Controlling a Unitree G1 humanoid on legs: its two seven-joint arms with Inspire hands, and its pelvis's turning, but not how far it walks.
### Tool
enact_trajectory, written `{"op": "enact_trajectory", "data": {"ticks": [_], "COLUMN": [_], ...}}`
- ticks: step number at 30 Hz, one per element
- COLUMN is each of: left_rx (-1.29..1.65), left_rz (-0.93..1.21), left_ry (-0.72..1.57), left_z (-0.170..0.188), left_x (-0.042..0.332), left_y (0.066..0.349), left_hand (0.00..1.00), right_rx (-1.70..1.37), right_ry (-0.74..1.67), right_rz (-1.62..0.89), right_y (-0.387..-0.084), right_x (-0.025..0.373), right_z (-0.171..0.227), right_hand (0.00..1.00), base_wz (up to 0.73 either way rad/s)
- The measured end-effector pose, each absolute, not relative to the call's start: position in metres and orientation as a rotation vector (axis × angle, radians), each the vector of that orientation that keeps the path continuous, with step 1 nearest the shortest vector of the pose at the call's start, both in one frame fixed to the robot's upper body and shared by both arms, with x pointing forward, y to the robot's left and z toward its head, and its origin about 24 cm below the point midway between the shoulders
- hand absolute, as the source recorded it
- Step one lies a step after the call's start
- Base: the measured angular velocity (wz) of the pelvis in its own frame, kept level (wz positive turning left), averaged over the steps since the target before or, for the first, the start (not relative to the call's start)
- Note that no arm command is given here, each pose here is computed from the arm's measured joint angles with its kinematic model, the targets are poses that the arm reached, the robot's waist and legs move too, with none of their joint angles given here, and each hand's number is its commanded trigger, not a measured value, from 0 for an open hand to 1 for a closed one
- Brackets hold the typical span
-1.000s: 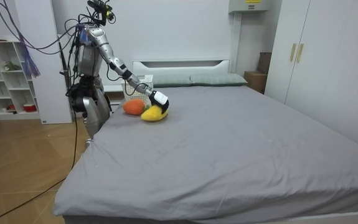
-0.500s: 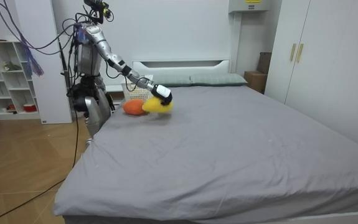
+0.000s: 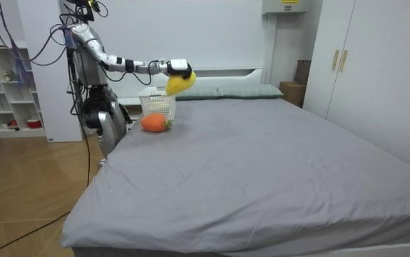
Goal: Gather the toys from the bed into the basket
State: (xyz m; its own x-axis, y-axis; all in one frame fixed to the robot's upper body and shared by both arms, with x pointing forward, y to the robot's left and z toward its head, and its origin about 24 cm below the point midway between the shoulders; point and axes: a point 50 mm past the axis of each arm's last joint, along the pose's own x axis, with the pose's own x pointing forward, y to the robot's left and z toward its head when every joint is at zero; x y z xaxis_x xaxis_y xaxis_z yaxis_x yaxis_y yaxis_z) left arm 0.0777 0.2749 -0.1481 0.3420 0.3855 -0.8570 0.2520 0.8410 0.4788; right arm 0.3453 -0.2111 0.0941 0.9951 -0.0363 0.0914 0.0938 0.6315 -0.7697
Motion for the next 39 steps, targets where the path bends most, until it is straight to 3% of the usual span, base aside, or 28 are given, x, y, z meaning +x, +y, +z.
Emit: {"op": "enact_trajectory", "data": {"ticks": [4,10,21,34,35,36,38,39], "left_rx": [0.588,0.637,0.704,0.707,0.702,0.701,0.699,0.699], "left_rz": [0.116,0.088,0.007,-0.069,-0.073,-0.073,-0.078,-0.079], "left_ry": [1.210,1.194,1.295,1.344,1.345,1.344,1.335,1.331], "left_z": [-0.146,-0.144,-0.152,-0.153,-0.153,-0.153,-0.152,-0.152], "left_x": [0.080,0.082,0.054,0.048,0.047,0.048,0.052,0.053], "left_y": [0.274,0.271,0.259,0.251,0.251,0.251,0.251,0.251], "left_hand": [0.00,0.00,0.00,0.00,0.00,0.00,0.00,0.00], "right_rx": [-0.894,-0.887,-0.827,-0.813,-0.806,-0.801,-0.776,-0.772], "right_ry": [-0.200,-0.250,-0.195,-0.137,-0.136,-0.140,-0.160,-0.164], "right_rz": [-0.030,0.008,0.123,0.238,0.254,0.261,0.276,0.280], "right_y": [-0.192,-0.176,-0.145,-0.119,-0.113,-0.110,-0.102,-0.100], "right_x": [0.343,0.337,0.334,0.331,0.330,0.329,0.328,0.327], "right_z": [0.121,0.129,0.112,0.104,0.104,0.105,0.108,0.108], "right_hand": [1.00,1.00,1.00,1.00,0.98,0.89,0.55,0.50], "base_wz": [0.13,0.15,0.07,0.20,0.09,0.11,0.28,0.34]}}
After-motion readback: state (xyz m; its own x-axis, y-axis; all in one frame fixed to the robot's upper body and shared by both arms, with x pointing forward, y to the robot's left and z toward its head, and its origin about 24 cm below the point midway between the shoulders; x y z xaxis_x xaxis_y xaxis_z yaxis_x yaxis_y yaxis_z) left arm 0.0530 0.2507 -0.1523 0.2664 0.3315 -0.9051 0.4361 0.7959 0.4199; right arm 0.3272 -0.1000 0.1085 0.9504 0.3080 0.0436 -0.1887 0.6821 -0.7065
